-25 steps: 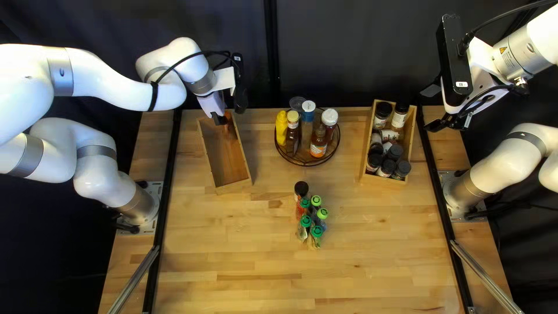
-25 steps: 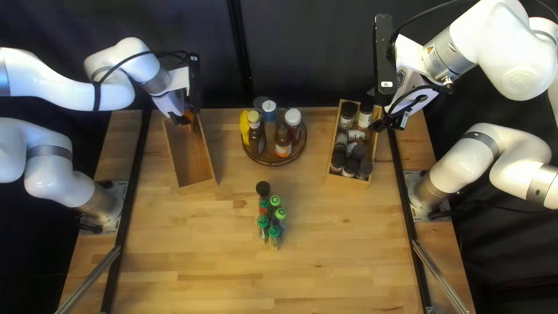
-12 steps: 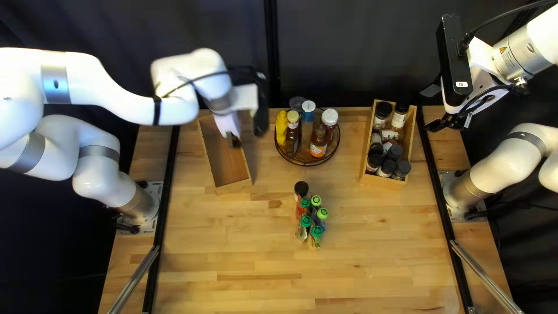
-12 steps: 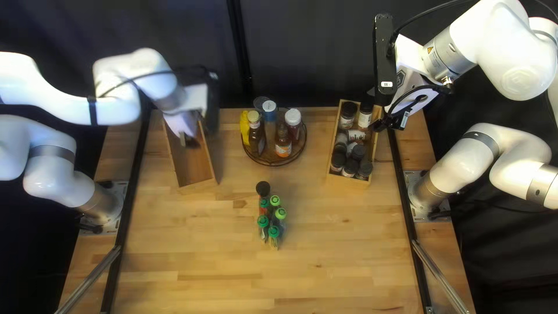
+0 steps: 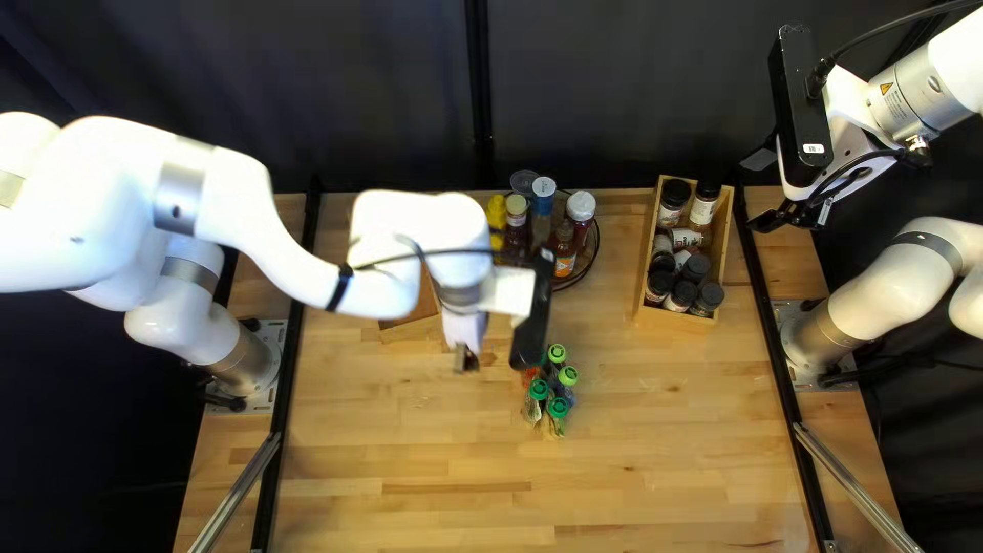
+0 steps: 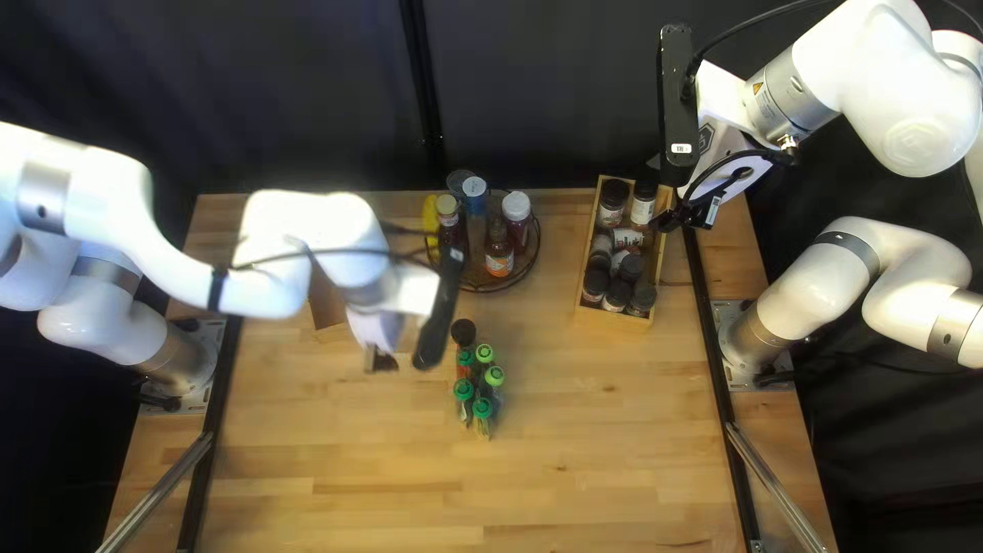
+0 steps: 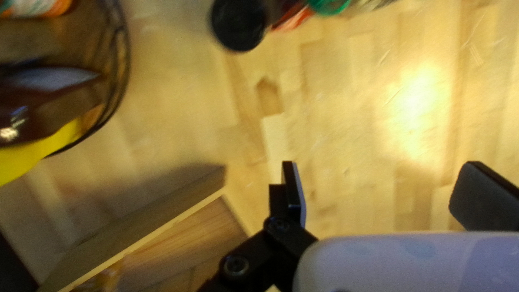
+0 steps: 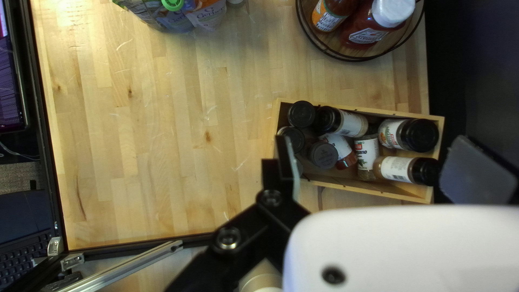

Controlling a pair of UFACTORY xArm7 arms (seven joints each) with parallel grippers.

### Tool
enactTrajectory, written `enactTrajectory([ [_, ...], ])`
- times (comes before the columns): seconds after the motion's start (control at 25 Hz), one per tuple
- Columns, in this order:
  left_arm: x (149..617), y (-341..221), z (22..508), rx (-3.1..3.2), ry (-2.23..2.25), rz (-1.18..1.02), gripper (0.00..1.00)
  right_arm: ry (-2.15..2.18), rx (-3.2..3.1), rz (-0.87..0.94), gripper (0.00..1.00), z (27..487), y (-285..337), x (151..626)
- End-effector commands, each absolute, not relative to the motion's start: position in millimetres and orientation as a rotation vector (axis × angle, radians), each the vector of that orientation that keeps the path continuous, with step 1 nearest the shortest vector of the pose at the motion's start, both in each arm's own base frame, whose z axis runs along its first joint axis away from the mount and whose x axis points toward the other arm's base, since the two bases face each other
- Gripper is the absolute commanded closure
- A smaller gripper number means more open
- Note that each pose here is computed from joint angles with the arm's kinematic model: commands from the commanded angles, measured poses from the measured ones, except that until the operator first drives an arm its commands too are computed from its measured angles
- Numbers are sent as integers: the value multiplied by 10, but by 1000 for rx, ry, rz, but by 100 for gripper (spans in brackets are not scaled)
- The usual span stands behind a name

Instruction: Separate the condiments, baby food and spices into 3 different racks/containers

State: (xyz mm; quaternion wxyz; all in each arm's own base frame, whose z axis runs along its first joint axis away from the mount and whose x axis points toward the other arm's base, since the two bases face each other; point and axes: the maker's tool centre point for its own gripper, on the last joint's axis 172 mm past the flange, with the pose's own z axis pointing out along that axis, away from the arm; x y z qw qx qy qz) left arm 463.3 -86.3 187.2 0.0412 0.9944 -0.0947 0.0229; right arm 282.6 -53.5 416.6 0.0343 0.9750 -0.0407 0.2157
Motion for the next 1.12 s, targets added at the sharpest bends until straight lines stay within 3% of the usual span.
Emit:
enactTrajectory([
  [0.04,4767,-1041,1778,3058,-265,73,0,-125,2998,663,0,4166,-535,2826],
  [0.84,5393,-1165,1410,3023,-256,58,0,-125,2998,663,0,4166,-535,2826],
  [0.88,5410,-1173,1387,3019,-257,55,10,-125,2998,663,0,4166,-535,2826],
  [0.96,5418,-1183,1367,3015,-256,50,100,-125,2998,663,0,4166,-535,2826],
  [1.12,5361,-1201,1422,3021,-248,41,100,-125,2998,663,0,4166,-535,2826],
])
